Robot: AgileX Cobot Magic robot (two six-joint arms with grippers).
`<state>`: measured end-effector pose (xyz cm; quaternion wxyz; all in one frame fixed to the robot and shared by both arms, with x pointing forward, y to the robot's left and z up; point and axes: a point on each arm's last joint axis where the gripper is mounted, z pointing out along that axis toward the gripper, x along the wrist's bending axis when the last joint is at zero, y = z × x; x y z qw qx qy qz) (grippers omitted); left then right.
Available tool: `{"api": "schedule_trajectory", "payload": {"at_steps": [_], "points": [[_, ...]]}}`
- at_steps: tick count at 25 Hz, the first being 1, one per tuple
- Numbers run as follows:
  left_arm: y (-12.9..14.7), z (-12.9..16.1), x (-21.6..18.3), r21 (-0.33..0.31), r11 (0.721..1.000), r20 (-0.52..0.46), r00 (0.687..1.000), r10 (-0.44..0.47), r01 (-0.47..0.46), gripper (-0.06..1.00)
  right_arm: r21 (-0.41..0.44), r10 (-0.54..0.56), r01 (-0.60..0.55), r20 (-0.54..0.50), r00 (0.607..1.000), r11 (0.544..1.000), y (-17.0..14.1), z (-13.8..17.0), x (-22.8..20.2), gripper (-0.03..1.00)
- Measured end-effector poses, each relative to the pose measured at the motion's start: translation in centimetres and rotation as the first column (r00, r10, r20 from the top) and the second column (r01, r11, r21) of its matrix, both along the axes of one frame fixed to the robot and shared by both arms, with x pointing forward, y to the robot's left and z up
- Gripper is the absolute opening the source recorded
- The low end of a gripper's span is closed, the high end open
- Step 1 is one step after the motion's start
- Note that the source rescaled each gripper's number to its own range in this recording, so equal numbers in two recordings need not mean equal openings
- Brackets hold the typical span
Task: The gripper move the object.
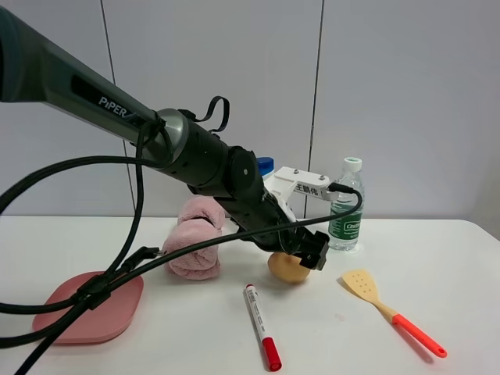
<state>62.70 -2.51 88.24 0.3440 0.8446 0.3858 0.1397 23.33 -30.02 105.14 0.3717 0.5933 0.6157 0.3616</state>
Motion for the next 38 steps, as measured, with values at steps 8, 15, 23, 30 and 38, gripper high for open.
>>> {"api": "schedule_trajectory", "payload": {"at_steps": [8, 15, 23, 30, 38], "points": [[0.1, 2.4, -0.4, -0.012, 1.0, -0.024, 1.0, 0.0, -0.001, 0.99, 0.0, 0.0, 0.0, 0.0, 1.0, 1.0, 0.0, 0.0, 0.0, 1.0], [1.0, 12.2, -1.7, -0.112, 0.994, 0.09, 0.996, -0.007, 0.017, 0.99, 0.0, 0.0, 0.0, 0.0, 1.0, 1.0, 0.0, 0.0, 0.0, 1.0], [4.2, 21.3, -3.2, -0.168, 0.985, 0.245, 0.969, 0.012, 0.03, 0.99, 0.0, 0.0, 0.0, 0.0, 1.0, 1.0, 0.0, 0.0, 0.0, 1.0], [13.8, 24.4, -0.4, -0.102, 0.982, 0.237, 0.955, 0.18, -0.16, 0.99, 0.0, 0.0, 0.0, 0.0, 1.0, 1.0, 0.0, 0.0, 0.0, 1.0], [27.6, 26.1, 1.9, -0.068, 0.882, 0.235, 0.852, 0.468, -0.466, 0.99, 0.0, 0.0, 0.0, 0.0, 1.0, 1.0, 0.0, 0.0, 0.0, 1.0]]}}
